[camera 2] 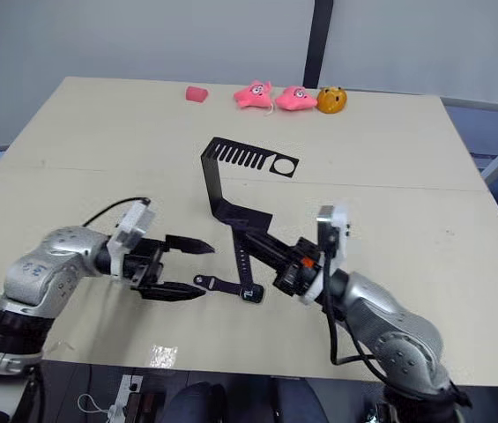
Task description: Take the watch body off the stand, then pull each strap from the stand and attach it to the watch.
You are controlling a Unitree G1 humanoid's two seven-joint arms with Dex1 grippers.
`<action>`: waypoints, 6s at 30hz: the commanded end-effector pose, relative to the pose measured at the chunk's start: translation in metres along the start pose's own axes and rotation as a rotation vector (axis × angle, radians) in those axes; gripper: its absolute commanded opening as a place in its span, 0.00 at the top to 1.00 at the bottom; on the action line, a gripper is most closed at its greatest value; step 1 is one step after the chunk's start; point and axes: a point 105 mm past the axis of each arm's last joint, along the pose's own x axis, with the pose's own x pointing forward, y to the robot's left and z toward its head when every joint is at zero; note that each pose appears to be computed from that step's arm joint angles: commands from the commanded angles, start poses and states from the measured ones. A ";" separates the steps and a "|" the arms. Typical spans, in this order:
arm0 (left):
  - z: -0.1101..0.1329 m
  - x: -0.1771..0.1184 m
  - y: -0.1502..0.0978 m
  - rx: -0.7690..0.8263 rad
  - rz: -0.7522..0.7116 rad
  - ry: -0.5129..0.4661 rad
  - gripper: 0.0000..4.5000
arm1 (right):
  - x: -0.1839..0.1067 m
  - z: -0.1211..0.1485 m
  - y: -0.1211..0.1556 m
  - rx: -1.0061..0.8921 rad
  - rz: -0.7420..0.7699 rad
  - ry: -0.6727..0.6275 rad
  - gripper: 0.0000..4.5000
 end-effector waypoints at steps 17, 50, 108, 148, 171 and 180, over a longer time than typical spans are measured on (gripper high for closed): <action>-0.042 0.070 0.006 0.287 -0.064 0.203 0.01 | -0.086 -0.019 -0.008 -0.492 -0.094 0.274 1.00; -0.062 0.110 0.007 0.184 -0.123 0.290 0.01 | -0.072 -0.030 -0.005 -0.446 -0.083 0.275 1.00; 0.009 0.077 0.006 -0.751 -0.152 -0.011 0.65 | -0.048 -0.037 -0.013 -0.952 0.033 0.395 1.00; 0.005 0.086 0.003 -0.768 -0.140 0.013 0.65 | -0.055 -0.041 -0.016 -0.941 0.023 0.408 1.00; 0.002 0.087 0.000 -0.771 -0.142 0.033 0.65 | -0.057 -0.040 -0.021 -0.933 -0.003 0.401 1.00; 0.001 0.088 0.002 -0.774 -0.127 0.030 0.65 | -0.056 -0.040 -0.018 -0.934 0.019 0.394 1.00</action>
